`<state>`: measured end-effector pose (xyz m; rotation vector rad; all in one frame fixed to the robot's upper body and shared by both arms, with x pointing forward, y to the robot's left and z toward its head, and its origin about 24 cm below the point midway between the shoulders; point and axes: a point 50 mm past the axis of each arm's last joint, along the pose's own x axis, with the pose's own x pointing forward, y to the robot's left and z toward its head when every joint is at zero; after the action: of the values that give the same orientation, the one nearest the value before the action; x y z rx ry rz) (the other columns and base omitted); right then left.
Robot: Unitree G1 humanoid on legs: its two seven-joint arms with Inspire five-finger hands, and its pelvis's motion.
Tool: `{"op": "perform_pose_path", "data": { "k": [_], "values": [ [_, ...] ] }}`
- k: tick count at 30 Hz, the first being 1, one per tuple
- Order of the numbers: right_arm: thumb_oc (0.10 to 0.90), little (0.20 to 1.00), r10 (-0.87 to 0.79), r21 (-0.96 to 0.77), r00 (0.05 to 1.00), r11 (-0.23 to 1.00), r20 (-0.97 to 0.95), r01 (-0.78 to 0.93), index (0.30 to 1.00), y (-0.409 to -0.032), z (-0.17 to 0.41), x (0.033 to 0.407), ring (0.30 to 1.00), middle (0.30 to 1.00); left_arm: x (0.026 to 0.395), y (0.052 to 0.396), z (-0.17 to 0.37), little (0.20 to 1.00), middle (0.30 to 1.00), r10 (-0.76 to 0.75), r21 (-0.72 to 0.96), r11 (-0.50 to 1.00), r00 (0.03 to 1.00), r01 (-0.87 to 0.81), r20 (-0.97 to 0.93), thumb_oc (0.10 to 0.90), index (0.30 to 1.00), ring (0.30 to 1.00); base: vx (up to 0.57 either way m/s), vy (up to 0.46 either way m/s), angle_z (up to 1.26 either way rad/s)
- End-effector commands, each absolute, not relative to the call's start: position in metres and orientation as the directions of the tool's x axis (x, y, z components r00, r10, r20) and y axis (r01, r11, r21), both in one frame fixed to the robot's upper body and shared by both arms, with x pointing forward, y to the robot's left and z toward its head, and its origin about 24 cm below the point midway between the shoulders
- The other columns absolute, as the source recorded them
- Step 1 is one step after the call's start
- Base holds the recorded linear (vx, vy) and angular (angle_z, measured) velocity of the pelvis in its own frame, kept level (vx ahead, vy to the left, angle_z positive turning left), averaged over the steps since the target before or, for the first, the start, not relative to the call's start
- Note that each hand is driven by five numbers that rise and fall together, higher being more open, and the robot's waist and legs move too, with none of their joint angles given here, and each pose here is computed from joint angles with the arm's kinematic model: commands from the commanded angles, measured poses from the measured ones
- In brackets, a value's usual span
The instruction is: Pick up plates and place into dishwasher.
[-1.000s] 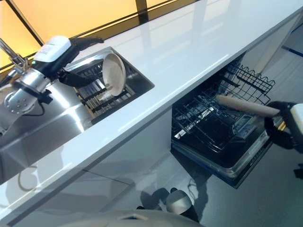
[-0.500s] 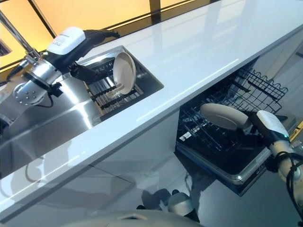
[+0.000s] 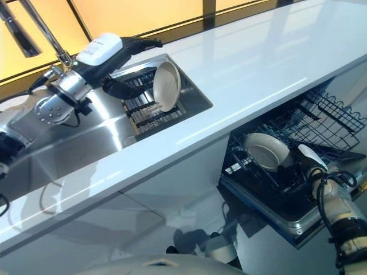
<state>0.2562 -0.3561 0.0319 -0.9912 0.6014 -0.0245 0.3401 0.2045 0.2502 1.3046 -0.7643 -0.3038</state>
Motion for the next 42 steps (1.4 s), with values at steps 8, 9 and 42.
{"op": "perform_pose_path", "data": {
  "k": [8,9,42],
  "values": [
    [0.1,0.2,-0.319,-0.758,0.822,0.622,-0.473,-0.194,0.3,-0.356,0.058,0.299,0.3,0.3,0.342,0.162,0.32,0.9,0.9,-0.6,0.816,0.483,0.56,-0.317,0.572,0.8,0.9,0.9,0.0,-0.012,0.06],
    [0.1,0.2,-0.317,-0.759,0.824,0.621,-0.47,-0.194,0.3,-0.355,0.058,0.3,0.3,0.3,0.342,0.161,0.319,0.9,0.9,-0.602,0.818,0.482,0.561,-0.312,0.569,0.8,0.9,0.9,0.01,-0.002,0.08],
    [0.8,0.9,-0.301,-0.868,0.949,0.442,0.092,0.225,0.9,-0.384,0.174,0.232,0.9,0.9,0.335,0.231,0.318,0.9,0.9,-0.498,0.855,0.369,0.7,-0.364,0.513,0.8,0.9,0.9,-0.01,0.002,-0.02]
  ]
}}
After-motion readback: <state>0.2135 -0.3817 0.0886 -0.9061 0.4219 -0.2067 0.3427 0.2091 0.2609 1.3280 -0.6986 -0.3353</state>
